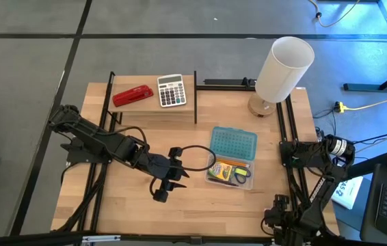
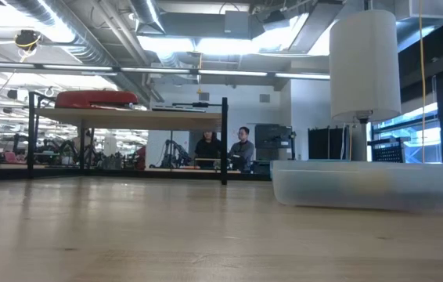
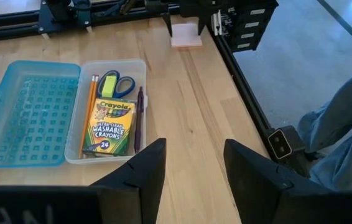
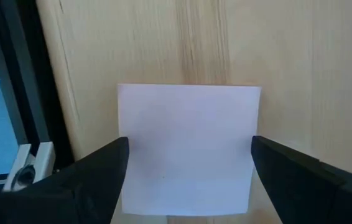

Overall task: Pack school essentials
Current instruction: Put the pink sticky note into the blue supply box

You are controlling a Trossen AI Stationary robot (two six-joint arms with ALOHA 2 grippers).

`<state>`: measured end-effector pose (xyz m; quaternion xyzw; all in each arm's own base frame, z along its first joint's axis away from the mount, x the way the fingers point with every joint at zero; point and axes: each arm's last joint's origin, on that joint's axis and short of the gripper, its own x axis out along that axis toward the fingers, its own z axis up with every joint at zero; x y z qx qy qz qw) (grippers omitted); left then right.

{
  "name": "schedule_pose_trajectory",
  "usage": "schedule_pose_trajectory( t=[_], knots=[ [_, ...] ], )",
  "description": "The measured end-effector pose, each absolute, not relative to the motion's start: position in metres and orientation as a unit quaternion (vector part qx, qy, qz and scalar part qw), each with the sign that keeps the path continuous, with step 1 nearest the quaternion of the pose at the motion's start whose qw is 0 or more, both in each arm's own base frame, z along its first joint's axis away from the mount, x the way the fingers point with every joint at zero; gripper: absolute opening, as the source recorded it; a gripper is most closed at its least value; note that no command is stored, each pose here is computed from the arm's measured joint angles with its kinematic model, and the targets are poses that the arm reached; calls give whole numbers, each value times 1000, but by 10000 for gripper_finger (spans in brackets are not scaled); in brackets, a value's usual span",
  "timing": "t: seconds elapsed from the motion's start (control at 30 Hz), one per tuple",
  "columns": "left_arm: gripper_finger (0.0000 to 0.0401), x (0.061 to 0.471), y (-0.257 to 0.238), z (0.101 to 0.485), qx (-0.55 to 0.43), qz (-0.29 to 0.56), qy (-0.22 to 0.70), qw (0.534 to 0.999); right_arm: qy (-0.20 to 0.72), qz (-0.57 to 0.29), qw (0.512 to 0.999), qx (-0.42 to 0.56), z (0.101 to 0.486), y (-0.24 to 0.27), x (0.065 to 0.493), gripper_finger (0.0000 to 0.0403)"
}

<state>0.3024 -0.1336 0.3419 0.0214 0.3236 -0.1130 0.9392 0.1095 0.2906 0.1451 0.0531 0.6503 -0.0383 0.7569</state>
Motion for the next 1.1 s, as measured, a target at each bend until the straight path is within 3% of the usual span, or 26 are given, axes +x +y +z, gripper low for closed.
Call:
schedule_pose_trajectory(
  t=[0.73,1.1],
  knots=[
    [156,302,-134,342,21,-113,324,939,642,-37,764,58,136,285,108,338],
    [156,302,-134,342,21,-113,324,939,641,-38,764,57,135,285,108,292]
  ],
)
